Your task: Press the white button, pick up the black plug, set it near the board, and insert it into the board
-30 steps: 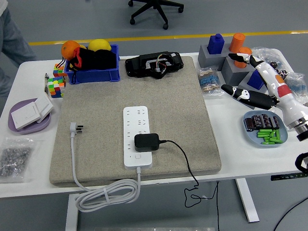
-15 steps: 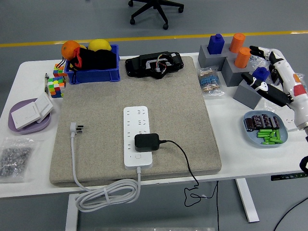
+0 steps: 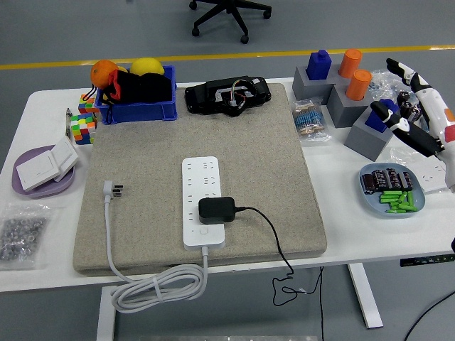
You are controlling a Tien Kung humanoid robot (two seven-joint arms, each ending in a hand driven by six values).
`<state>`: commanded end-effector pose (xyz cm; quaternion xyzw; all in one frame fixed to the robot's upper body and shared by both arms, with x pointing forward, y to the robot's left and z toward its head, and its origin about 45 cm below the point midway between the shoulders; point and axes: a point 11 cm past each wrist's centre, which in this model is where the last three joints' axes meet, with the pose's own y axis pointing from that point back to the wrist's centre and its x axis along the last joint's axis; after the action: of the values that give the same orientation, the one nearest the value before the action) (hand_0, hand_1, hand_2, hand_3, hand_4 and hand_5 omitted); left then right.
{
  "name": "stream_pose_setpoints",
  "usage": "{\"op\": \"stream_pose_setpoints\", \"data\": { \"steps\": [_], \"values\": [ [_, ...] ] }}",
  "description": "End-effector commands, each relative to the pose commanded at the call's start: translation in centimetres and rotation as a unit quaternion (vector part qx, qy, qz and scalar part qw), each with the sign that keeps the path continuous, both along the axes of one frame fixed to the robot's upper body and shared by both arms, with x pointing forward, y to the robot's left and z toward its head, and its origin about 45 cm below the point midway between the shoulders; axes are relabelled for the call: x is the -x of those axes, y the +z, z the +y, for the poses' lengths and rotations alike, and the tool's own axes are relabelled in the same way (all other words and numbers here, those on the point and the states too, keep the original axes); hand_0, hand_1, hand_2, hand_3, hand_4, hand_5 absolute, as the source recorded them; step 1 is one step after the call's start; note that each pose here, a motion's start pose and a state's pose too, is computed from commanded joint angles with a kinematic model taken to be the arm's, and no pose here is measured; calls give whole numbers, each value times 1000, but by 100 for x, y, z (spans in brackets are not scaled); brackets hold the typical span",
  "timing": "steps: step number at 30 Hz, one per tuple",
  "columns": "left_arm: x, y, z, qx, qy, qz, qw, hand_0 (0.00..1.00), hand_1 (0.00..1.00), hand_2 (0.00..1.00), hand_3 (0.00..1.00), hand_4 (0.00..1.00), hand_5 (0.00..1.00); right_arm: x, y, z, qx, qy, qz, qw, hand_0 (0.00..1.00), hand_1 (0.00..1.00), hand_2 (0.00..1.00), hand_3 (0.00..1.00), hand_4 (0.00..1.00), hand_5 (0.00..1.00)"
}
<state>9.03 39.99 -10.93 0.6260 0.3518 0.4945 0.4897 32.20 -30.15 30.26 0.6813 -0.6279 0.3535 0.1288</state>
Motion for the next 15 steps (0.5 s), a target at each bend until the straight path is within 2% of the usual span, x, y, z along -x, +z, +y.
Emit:
{"op": "stream_pose_setpoints", "data": {
  "steps": [3, 4, 9, 10, 15],
  "values": [
    [-7, 5, 13, 0, 1, -2, 1000, 789, 739, 703, 768, 562, 475, 37, 42, -51, 11, 1, -10, 1000, 998, 982, 947, 973, 998, 964],
    [3, 5, 21, -1, 1, -2, 1000, 789, 739, 704, 769, 563, 475, 57, 51, -64, 13, 1, -14, 1000, 986, 933, 891, 876, 998, 935],
    [137, -5, 71, -6, 6, 10, 1000, 789, 739, 704, 769, 563, 475, 153, 25, -161, 16, -9, -25, 1000, 986, 933, 891, 876, 998, 935],
    [150, -6, 76, -6, 7, 11, 1000, 789, 740, 705, 769, 564, 475, 162, 23, -173, 16, -10, -26, 999, 969, 898, 864, 833, 998, 897],
    [189, -5, 98, -9, 10, 14, 1000, 789, 740, 705, 769, 564, 475, 238, 46, -256, 15, -15, -51, 998, 969, 898, 864, 833, 998, 897]
  ]
}}
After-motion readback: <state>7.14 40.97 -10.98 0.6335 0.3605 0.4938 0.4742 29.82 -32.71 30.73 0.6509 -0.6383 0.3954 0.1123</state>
